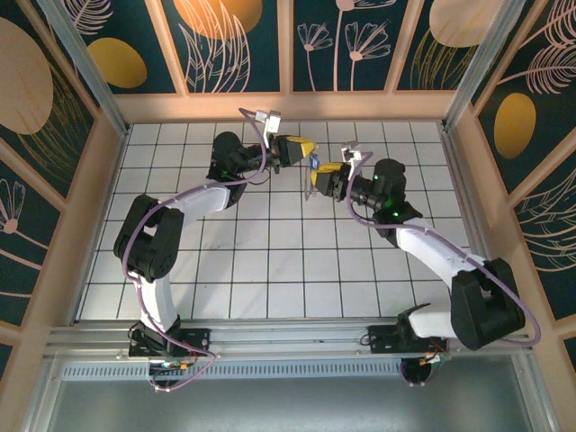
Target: Put the keys on the keyring
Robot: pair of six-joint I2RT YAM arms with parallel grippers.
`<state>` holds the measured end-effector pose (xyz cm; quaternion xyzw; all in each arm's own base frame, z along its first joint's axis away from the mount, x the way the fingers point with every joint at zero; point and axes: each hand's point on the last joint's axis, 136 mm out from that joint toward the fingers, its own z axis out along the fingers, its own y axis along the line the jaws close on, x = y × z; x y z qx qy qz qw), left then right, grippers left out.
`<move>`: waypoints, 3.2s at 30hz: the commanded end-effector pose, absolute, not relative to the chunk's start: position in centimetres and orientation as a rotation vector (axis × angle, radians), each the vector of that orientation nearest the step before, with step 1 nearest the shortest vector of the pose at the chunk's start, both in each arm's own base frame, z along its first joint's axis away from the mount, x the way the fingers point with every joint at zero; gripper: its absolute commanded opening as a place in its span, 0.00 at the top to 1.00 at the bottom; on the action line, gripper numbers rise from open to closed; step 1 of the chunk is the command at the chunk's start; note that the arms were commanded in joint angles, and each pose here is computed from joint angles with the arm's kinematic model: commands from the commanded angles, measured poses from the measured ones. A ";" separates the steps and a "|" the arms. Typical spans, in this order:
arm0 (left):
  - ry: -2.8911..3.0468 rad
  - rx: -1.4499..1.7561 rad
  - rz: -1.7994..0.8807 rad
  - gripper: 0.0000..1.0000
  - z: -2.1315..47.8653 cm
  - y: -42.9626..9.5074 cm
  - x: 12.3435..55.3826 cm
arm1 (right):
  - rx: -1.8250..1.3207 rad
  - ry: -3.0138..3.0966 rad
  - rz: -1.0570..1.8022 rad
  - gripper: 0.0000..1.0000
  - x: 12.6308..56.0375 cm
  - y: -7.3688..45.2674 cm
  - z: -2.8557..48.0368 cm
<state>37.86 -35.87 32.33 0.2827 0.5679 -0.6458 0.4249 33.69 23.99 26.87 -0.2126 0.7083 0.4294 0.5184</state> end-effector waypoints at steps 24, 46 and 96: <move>1.324 0.568 -1.627 1.00 34.9 -34.7 38.1 | -0.209 1.409 1.337 0.54 36.5 20.3 36.1; 1.287 0.446 -1.727 1.00 35.4 -34.1 38.2 | -0.244 1.359 1.518 0.59 37.0 23.3 36.1; 1.390 0.497 -1.577 0.72 34.0 -34.3 40.6 | -0.284 1.460 1.491 1.00 39.7 23.8 34.1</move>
